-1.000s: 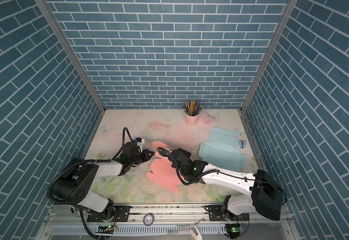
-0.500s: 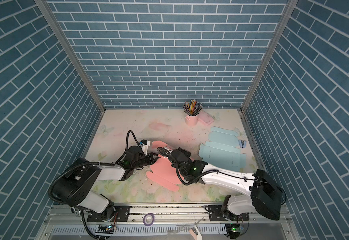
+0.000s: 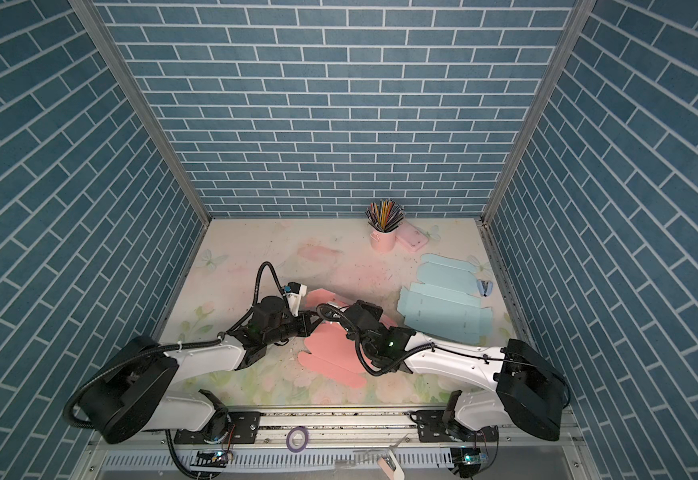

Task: Fold the paper box

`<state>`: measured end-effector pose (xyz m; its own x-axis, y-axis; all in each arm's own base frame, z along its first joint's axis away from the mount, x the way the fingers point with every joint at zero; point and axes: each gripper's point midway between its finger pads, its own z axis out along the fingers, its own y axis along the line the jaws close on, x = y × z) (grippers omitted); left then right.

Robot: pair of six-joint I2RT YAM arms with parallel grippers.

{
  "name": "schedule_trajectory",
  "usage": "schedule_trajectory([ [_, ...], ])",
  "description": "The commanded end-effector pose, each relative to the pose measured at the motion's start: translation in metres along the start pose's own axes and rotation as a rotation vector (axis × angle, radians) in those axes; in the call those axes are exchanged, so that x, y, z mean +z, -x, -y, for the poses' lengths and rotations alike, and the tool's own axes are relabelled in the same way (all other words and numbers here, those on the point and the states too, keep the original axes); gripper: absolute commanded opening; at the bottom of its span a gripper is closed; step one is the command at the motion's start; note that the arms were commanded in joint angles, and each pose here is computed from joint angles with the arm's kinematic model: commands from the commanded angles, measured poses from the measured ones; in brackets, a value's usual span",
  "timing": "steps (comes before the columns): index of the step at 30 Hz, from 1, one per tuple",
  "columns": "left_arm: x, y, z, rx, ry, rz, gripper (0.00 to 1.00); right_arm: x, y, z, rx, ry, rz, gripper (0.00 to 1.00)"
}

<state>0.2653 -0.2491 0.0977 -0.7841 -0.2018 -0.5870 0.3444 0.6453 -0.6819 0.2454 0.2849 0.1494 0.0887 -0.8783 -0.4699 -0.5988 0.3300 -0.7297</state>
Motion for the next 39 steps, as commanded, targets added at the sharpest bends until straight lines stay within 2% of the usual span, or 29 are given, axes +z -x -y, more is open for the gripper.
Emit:
schedule_trajectory([
  [1,-0.022,0.003,-0.014,0.013,0.075,0.01,0.0,0.001,0.014,0.009,-0.093,-0.066,0.039,0.0],
  [7,-0.072,0.037,-0.04,-0.095,0.137,0.109,0.01,0.013,0.019,-0.002,-0.202,-0.069,0.032,0.0],
  [11,-0.097,0.077,-0.056,-0.096,0.189,0.209,0.0,0.01,0.024,-0.009,-0.231,-0.053,0.054,0.0],
  [13,-0.098,0.102,-0.06,-0.095,0.179,0.248,0.01,0.008,0.027,-0.014,-0.25,-0.042,0.07,0.0],
  [16,-0.084,0.126,-0.066,-0.082,0.178,0.246,0.01,0.008,0.031,-0.021,-0.301,-0.044,0.068,0.0],
  [19,-0.067,0.138,-0.083,-0.075,0.205,0.247,0.02,0.013,0.03,-0.026,-0.355,-0.051,0.048,0.0],
  [22,-0.048,0.138,-0.103,-0.074,0.23,0.224,0.04,0.015,0.031,-0.031,-0.368,-0.05,0.055,0.0],
  [27,-0.011,0.121,-0.115,-0.07,0.192,0.136,0.06,0.017,0.036,-0.032,-0.371,-0.059,0.085,0.0],
  [33,0.021,0.096,-0.092,-0.004,0.136,0.037,0.06,0.023,0.039,-0.034,-0.405,-0.068,0.088,0.0],
  [39,0.028,0.069,-0.065,0.026,0.071,-0.017,0.08,0.026,0.037,-0.03,-0.39,-0.077,0.084,0.0],
])
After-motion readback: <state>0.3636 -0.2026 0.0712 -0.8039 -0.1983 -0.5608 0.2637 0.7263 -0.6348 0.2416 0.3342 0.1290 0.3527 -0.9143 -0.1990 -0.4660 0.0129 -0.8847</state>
